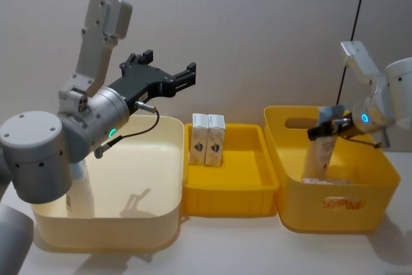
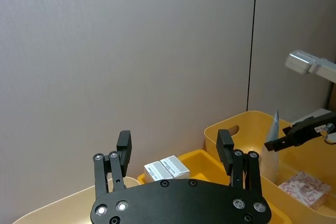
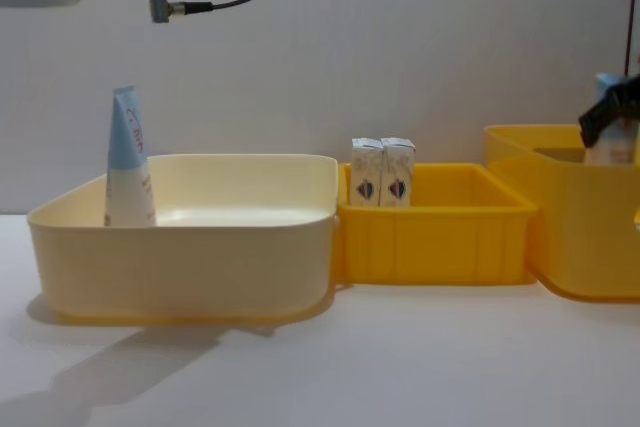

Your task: Bimanual collaborative sorting of washing and personal care products

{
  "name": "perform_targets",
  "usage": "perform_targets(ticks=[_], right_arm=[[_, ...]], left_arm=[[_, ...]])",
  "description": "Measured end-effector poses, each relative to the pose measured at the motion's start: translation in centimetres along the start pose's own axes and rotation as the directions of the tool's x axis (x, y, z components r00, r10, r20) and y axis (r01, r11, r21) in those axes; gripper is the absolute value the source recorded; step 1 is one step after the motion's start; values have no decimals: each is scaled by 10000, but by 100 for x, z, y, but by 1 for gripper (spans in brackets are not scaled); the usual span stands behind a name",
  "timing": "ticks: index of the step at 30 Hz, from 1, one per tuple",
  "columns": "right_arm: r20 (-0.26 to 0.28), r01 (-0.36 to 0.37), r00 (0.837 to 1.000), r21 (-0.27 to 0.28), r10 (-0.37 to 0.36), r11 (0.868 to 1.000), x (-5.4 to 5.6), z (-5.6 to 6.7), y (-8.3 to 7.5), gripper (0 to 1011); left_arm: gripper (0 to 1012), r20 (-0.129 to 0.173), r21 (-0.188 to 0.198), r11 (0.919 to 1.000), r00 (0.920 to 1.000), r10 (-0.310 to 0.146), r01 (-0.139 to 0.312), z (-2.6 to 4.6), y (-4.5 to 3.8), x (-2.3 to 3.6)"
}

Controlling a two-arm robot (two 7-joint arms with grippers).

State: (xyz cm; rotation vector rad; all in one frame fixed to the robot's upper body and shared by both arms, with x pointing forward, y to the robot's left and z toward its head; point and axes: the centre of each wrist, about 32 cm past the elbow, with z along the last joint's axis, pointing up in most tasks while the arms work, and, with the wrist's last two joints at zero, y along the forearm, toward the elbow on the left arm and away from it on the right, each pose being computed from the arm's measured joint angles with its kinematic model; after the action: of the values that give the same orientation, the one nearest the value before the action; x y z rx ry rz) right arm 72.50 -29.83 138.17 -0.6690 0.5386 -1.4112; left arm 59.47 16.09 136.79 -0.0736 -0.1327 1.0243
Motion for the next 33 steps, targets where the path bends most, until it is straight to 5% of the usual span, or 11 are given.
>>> perform_targets(ticks=[33], right_arm=[[-438,45,9990,-907,-85,9959,8,-26,79,1001]], left_arm=[[1003,1,1,10000,10000,1,-1,0,0,1]])
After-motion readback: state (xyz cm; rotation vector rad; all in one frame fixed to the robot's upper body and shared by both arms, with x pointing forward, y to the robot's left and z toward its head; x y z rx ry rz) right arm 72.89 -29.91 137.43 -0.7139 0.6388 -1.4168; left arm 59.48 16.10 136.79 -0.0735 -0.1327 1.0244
